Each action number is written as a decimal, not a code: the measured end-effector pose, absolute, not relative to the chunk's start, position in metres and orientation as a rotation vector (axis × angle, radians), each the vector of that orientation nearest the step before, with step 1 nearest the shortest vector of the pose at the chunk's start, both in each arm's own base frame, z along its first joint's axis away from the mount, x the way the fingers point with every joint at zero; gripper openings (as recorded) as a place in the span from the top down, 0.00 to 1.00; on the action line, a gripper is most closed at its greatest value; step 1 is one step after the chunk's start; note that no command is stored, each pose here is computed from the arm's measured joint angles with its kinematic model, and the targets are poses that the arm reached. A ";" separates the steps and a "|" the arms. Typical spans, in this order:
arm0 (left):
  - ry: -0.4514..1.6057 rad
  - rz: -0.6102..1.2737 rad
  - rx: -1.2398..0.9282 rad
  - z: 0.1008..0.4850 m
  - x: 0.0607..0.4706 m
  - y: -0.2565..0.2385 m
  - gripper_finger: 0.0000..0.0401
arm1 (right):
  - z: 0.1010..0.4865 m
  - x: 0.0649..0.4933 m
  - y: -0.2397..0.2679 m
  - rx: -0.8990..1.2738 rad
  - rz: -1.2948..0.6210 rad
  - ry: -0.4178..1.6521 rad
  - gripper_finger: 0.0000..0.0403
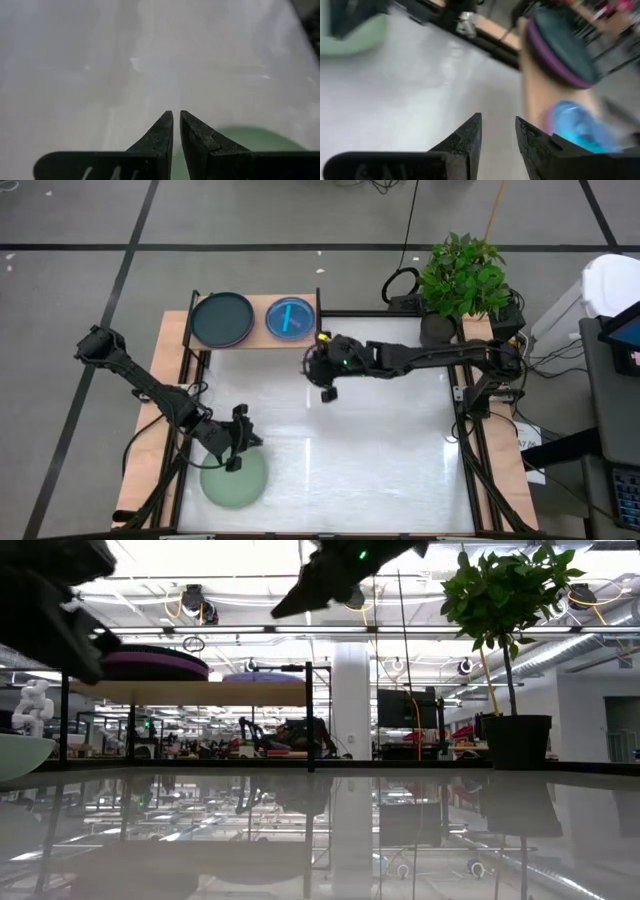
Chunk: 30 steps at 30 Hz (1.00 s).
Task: Place and stack plates onto a shelf
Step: Stack the green plate on top of the black plate on the shelf
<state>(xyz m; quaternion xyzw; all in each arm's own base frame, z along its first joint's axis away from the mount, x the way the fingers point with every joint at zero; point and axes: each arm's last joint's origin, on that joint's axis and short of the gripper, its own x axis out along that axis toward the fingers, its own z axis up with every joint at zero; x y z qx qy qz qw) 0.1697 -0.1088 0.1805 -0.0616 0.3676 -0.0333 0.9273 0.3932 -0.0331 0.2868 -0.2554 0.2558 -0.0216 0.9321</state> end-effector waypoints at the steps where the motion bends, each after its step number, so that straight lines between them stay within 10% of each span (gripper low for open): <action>1: 0.764 -0.092 -0.136 0.180 0.168 -0.112 0.91 | 0.288 0.390 -0.026 -0.488 -0.032 0.541 0.74; 17: 1.046 -0.002 -0.093 0.164 0.142 -0.106 0.57 | 0.249 0.336 0.070 -0.439 0.038 0.670 0.74; 30: 1.232 0.086 -0.145 0.158 0.131 -0.095 0.55 | 0.242 0.307 0.068 -0.446 0.045 0.656 0.74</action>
